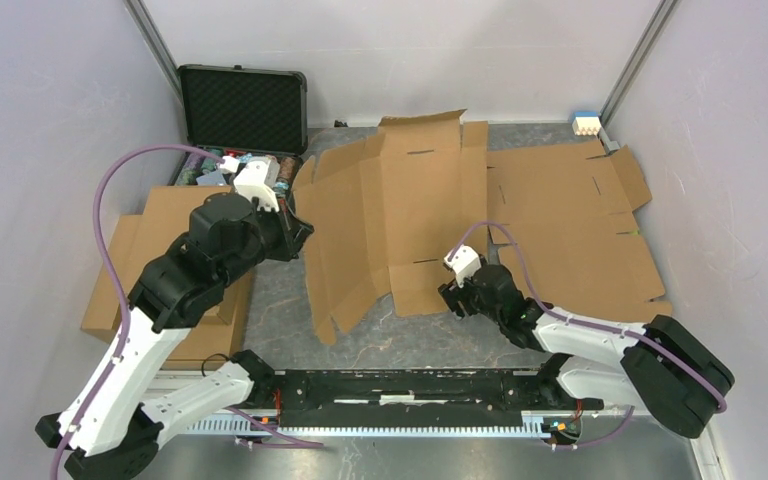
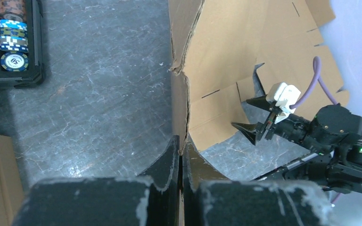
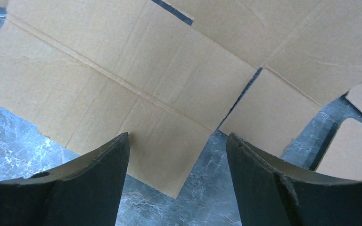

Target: Fold the paper box

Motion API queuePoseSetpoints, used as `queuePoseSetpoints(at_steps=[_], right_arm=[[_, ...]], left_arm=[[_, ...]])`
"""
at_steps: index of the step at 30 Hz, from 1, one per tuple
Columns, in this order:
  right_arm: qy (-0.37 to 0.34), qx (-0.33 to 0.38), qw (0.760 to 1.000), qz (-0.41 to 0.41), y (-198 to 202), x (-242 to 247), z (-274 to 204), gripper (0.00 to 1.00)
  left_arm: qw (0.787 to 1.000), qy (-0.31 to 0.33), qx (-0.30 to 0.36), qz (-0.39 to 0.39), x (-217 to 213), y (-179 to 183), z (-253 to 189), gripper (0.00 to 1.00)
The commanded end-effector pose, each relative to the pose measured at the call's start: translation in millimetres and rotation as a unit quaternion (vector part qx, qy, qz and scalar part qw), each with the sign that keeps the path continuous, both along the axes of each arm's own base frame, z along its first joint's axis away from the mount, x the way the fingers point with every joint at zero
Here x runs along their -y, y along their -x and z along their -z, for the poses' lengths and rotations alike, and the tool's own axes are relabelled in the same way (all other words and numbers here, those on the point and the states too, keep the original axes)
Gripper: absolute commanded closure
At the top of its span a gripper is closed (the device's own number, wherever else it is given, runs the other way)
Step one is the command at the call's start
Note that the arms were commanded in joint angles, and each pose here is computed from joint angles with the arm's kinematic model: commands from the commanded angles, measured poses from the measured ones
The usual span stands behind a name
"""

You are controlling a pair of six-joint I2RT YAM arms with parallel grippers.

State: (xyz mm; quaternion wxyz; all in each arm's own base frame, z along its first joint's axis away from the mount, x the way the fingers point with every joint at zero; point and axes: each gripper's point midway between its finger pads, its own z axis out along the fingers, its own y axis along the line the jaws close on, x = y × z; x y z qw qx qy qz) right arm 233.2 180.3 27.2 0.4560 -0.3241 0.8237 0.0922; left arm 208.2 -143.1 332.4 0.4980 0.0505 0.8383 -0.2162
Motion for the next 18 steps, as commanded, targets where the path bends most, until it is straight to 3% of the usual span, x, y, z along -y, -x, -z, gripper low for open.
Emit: queuePoseSetpoints(at_steps=[1,12,18], right_arm=[[-0.003,0.040,0.999,0.033,-9.1,10.2,-11.5,0.21],[-0.008,0.054,0.998,0.045,-9.5,16.0,-12.5,0.20],[-0.032,0.044,0.998,-0.001,-2.1,-0.9,-12.0,0.20]], left_arm=[[0.999,0.045,-0.003,-0.003,5.5,4.2,-25.4,0.98],[0.997,0.072,-0.032,0.010,15.5,10.6,-37.0,0.98],[0.995,0.089,-0.033,0.004,16.1,11.4,-41.7,0.98]])
